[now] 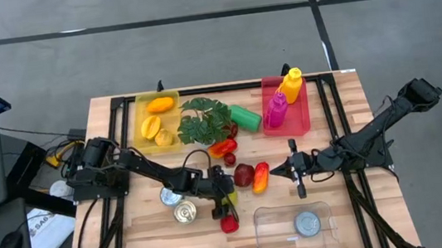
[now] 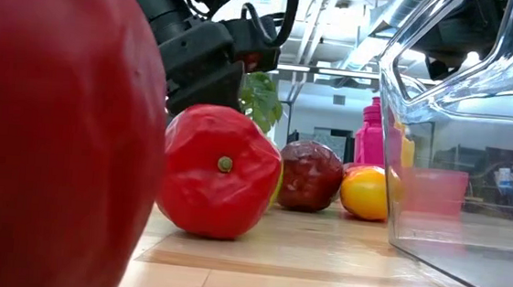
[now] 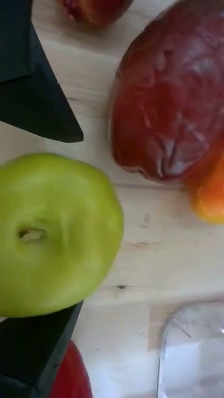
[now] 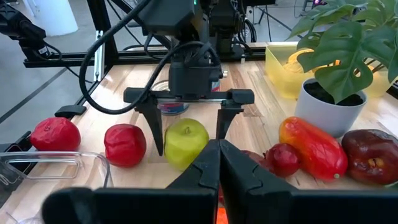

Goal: Pick & Place Food Item
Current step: Put the green apple into the yellow bin

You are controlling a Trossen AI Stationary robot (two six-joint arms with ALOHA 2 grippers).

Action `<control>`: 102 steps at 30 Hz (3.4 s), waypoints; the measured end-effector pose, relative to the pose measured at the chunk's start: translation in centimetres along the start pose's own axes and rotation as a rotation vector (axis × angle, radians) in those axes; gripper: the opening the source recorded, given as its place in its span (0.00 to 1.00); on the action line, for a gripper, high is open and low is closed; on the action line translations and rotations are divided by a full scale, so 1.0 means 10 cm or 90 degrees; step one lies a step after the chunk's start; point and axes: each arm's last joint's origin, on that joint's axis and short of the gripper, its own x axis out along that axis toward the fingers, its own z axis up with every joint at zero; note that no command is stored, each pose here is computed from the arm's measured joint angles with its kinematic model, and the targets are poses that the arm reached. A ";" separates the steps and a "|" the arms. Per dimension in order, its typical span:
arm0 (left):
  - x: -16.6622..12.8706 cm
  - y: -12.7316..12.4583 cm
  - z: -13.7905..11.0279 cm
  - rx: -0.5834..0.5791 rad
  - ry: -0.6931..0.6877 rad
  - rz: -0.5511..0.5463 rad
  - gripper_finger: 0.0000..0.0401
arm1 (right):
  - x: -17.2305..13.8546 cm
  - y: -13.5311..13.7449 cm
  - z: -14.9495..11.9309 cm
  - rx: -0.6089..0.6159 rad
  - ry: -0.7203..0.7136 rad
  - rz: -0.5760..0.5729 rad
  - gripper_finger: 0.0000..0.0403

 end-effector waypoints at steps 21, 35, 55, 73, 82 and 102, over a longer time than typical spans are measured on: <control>0.00 -0.01 -0.02 0.018 0.013 -0.009 0.80 | 0.00 0.00 0.00 0.000 0.001 0.000 0.00; -0.68 0.05 0.23 0.006 -0.041 -0.017 0.77 | 0.00 0.00 0.00 0.000 0.001 0.000 0.00; -2.10 0.50 -0.11 -0.373 -0.030 0.256 0.78 | 0.00 0.00 0.01 0.002 -0.003 0.001 0.00; -1.92 1.07 -0.65 -0.482 0.050 0.563 0.78 | 0.00 0.00 0.01 0.002 -0.004 0.000 0.00; -1.77 1.50 -0.62 -0.468 0.022 0.581 0.78 | 0.00 0.00 0.01 0.002 -0.004 0.000 0.00; -1.64 2.14 -0.71 -0.490 -0.105 0.584 0.79 | 0.00 0.00 0.01 0.000 -0.003 0.000 0.00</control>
